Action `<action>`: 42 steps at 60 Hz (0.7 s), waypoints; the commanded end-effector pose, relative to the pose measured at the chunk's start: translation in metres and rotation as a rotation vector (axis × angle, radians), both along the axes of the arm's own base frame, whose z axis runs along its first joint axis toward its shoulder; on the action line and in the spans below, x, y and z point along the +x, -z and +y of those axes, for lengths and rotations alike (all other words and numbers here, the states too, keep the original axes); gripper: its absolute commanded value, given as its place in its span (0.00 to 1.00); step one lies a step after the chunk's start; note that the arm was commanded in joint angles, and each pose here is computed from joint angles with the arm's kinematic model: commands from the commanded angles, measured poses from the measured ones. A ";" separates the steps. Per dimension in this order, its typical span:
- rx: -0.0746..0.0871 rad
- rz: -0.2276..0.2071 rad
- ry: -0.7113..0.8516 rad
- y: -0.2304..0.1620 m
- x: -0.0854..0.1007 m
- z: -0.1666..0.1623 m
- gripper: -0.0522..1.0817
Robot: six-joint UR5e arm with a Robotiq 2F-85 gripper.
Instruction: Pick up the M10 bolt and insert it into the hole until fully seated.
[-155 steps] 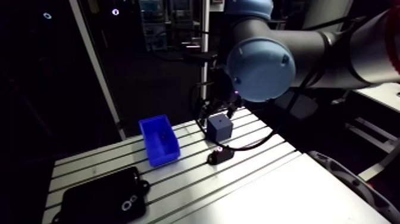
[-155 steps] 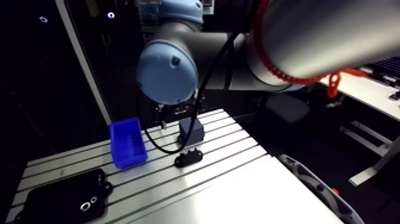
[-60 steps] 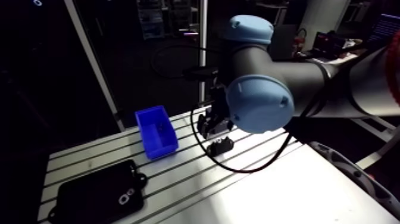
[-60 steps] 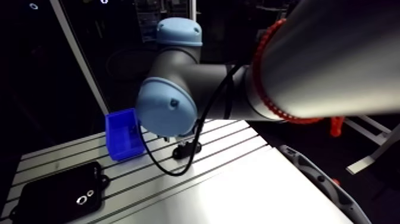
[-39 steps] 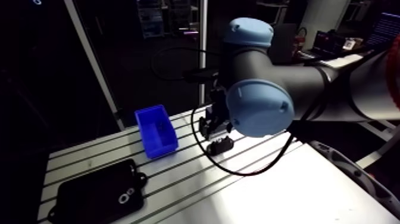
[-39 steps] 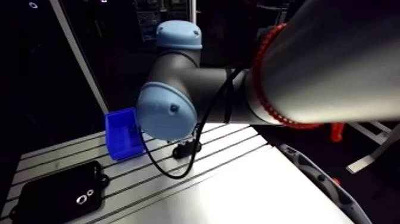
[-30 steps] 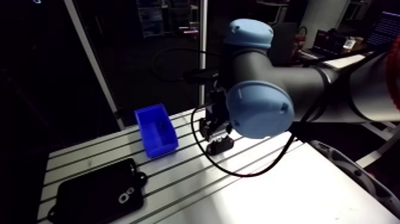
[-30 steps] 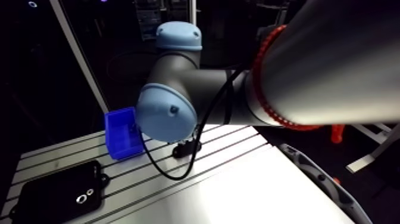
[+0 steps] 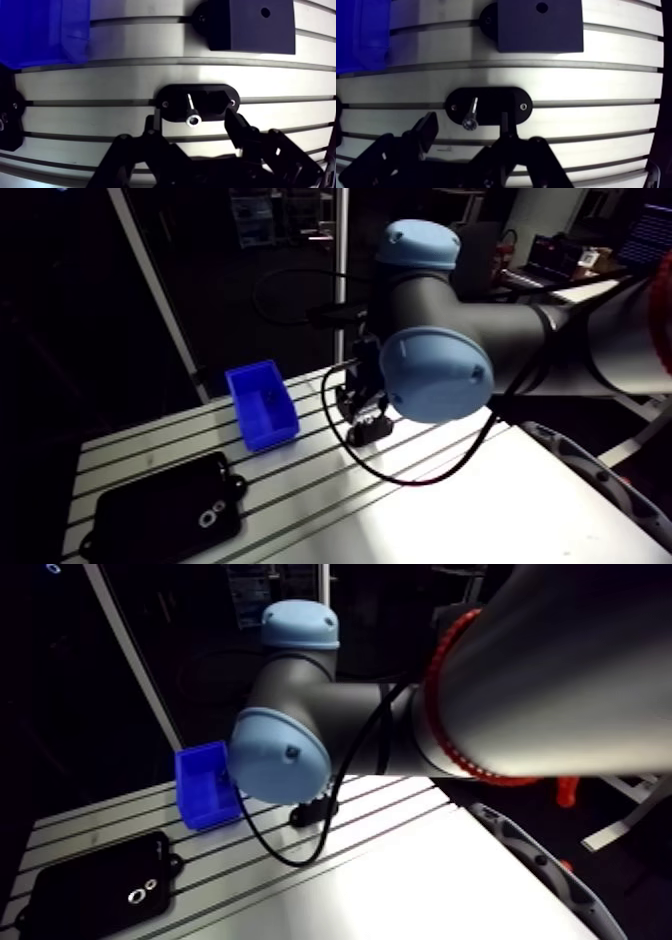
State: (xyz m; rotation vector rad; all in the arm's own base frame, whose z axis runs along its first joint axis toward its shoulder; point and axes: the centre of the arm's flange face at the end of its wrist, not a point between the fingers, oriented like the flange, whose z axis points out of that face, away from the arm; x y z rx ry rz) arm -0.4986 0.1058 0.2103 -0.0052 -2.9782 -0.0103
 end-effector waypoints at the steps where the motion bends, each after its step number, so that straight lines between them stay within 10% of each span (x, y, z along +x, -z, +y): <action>1: 0.000 -0.003 0.000 0.002 0.001 0.000 0.33; 42: 0.005 -0.018 -0.003 0.007 0.003 0.000 0.43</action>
